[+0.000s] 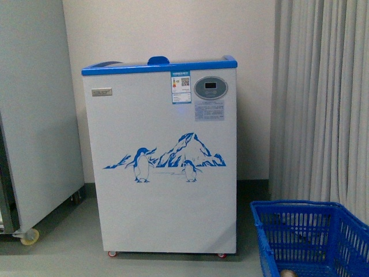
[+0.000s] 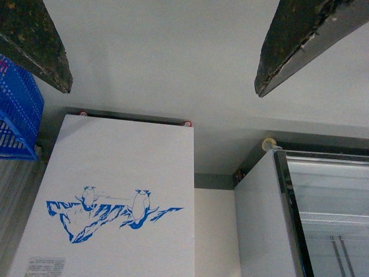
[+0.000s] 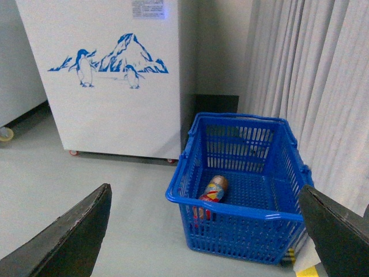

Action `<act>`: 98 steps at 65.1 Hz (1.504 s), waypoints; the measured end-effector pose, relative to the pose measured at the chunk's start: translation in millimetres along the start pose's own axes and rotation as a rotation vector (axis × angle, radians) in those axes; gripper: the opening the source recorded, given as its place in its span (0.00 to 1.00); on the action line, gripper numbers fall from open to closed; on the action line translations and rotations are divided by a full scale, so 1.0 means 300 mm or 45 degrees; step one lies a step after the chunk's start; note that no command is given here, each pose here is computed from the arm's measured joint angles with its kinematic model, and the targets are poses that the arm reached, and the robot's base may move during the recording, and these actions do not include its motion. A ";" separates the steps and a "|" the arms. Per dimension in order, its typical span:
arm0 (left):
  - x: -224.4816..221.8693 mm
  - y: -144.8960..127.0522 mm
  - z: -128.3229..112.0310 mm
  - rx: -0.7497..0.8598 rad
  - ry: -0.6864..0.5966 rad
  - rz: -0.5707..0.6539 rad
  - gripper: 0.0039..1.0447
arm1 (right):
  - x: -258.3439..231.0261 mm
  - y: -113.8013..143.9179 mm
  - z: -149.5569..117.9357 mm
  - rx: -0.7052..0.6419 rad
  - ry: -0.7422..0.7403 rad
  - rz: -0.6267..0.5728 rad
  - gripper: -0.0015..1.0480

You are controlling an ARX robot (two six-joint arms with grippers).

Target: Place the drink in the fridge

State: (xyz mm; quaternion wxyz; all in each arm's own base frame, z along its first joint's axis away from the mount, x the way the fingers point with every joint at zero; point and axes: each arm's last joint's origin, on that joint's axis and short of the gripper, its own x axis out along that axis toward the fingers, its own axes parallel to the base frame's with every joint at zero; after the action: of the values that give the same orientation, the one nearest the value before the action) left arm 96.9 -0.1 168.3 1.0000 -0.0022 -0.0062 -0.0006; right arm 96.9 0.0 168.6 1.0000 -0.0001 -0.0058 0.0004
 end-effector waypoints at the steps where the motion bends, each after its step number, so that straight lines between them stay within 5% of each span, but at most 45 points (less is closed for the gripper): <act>1: 0.000 0.000 0.000 0.000 0.000 0.000 0.92 | 0.000 0.000 0.000 0.000 0.000 0.000 0.93; 98: 0.000 0.000 0.000 0.000 0.000 0.000 0.92 | 0.000 0.000 0.000 0.000 0.000 0.000 0.93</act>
State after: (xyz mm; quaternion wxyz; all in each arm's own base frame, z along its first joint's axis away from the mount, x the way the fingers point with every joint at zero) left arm 96.9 -0.1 168.3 1.0000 -0.0022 -0.0060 -0.0004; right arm 96.9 0.0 168.6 1.0000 -0.0001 -0.0058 0.0004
